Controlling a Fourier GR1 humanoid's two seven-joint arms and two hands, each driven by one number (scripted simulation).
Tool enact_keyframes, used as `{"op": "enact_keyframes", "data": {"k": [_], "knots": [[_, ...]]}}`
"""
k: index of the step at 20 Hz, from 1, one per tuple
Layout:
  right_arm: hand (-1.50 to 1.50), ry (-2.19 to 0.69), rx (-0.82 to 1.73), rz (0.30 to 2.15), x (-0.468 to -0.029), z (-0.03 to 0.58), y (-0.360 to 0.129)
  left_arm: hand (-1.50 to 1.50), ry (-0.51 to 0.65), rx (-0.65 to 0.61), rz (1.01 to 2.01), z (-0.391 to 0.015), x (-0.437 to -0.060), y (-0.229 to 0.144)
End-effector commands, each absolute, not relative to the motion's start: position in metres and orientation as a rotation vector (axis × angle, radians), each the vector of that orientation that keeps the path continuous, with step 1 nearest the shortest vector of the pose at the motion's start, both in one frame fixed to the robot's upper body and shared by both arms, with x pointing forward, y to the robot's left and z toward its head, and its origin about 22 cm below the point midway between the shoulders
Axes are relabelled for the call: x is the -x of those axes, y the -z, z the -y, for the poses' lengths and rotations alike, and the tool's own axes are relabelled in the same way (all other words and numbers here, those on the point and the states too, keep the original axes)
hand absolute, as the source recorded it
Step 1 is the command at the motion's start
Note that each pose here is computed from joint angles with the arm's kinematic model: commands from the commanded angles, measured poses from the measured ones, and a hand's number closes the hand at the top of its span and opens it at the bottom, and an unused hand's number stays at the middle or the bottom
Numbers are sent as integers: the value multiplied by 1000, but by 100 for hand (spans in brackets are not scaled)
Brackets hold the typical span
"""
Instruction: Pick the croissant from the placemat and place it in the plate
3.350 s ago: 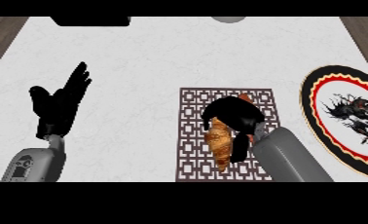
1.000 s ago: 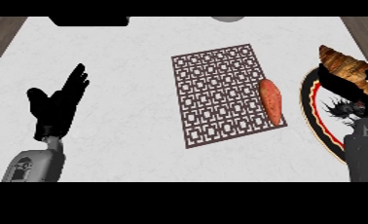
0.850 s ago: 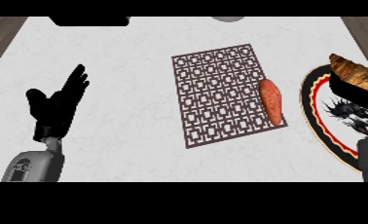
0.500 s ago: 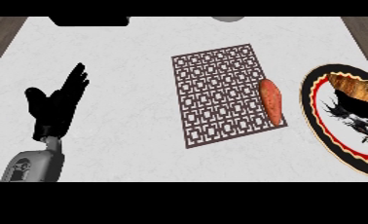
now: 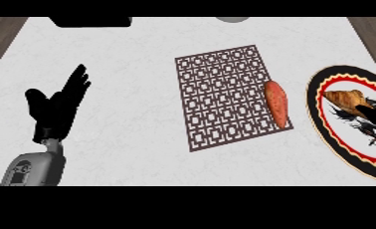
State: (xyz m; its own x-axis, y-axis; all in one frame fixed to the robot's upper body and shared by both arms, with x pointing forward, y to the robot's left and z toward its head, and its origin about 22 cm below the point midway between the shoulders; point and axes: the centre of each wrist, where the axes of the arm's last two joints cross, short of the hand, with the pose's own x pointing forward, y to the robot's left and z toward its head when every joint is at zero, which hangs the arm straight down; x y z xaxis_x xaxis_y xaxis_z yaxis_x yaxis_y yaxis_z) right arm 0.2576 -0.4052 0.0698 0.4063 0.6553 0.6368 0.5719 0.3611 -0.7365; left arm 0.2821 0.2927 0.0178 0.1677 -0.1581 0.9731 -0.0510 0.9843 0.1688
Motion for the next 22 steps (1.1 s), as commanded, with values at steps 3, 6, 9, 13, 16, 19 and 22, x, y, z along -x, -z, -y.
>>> {"op": "enact_keyframes", "data": {"k": [3, 6, 9, 13, 16, 19, 22], "knots": [[-150, 52, 1187, 1618, -256, 377, -92, 0, 78, -170, 1406, -280, -277, -23], [-150, 199, 1116, 1619, -251, 367, -116, 0, 64, -183, 1390, -292, -270, -8], [-150, 347, 945, 1581, -246, 368, -105, 0, 71, -185, 1405, -291, -285, -21], [-150, 353, 790, 1567, -211, 389, -113, 0, 78, -179, 1400, -292, -264, -20], [-150, 339, 759, 1596, -191, 425, -124, 0, 55, -194, 1399, -305, -283, -12], [-150, 337, 815, 1621, -201, 429, -114, 0, 83, -180, 1400, -289, -267, -33], [-150, 344, 843, 1618, -179, 439, -73, 0, 68, -154, 1385, -292, -290, -23]]}}
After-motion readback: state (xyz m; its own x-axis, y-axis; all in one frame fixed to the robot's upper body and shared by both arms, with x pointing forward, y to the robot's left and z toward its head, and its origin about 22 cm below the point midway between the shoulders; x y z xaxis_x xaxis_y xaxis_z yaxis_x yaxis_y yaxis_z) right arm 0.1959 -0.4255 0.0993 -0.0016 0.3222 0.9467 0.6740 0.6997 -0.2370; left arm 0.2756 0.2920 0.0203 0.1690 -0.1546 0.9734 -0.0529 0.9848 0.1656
